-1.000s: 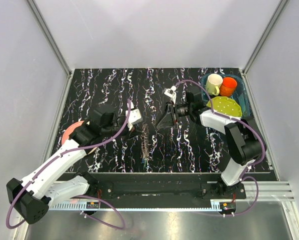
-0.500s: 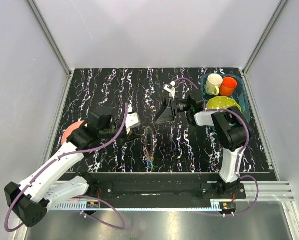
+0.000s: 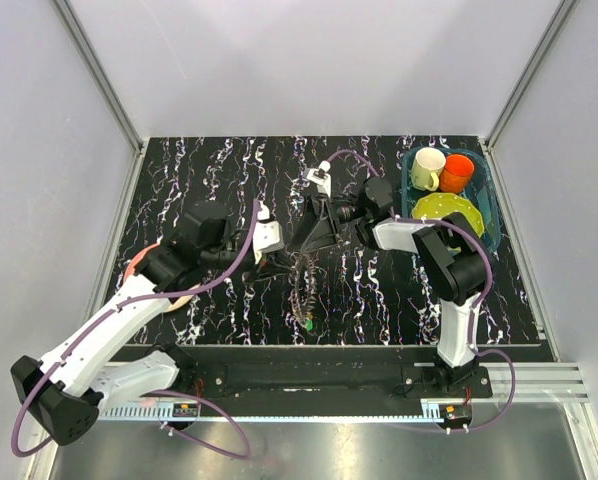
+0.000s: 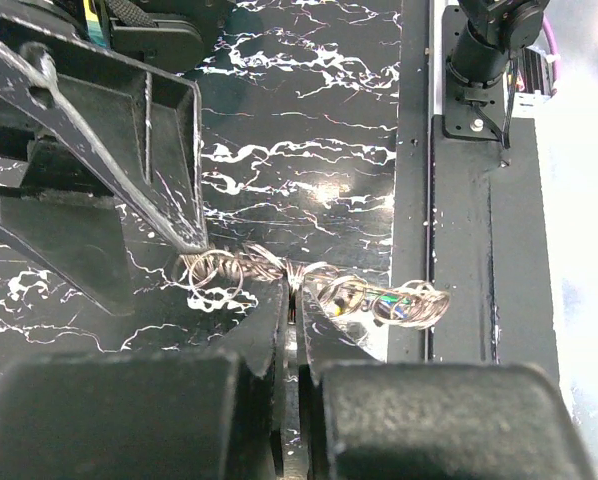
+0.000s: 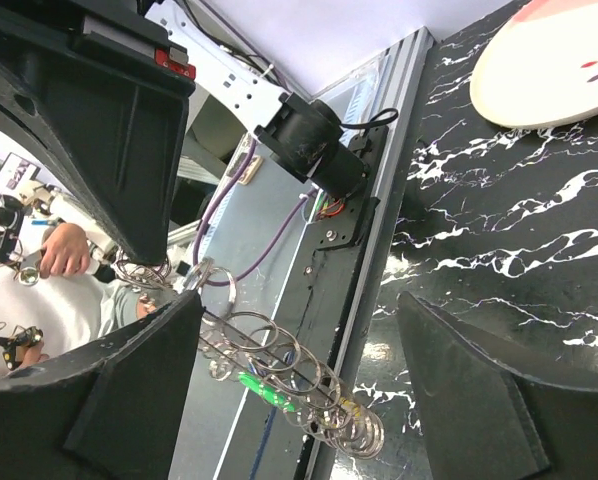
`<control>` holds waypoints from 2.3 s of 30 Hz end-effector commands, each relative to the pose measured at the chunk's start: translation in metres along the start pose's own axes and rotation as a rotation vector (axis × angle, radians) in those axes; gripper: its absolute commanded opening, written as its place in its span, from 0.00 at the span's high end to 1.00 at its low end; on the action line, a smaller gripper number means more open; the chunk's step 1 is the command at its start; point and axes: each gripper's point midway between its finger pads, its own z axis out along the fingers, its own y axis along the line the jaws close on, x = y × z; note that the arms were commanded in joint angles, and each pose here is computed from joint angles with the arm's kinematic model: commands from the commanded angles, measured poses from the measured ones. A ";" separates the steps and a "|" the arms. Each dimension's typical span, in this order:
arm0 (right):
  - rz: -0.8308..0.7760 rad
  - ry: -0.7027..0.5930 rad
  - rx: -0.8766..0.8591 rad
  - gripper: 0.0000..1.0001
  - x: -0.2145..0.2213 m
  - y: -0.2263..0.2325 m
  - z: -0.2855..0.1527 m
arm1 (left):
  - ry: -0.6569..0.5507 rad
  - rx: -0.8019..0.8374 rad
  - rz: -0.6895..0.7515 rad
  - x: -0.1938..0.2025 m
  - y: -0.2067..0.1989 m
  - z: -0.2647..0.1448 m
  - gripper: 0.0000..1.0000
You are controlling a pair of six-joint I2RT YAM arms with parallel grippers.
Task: Remove the keys from the keyring
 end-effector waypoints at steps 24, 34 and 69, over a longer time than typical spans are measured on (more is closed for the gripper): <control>-0.356 0.121 -0.106 0.36 0.017 0.066 0.013 | -0.139 -0.049 0.141 -0.053 0.025 -0.015 1.00; -0.370 0.081 -0.097 1.00 0.000 0.084 0.015 | -0.097 -0.258 0.054 -0.040 0.064 -0.023 1.00; -0.399 0.067 -0.047 1.00 -0.084 0.091 -0.001 | -0.147 -0.501 -0.526 -0.073 0.041 -0.090 0.16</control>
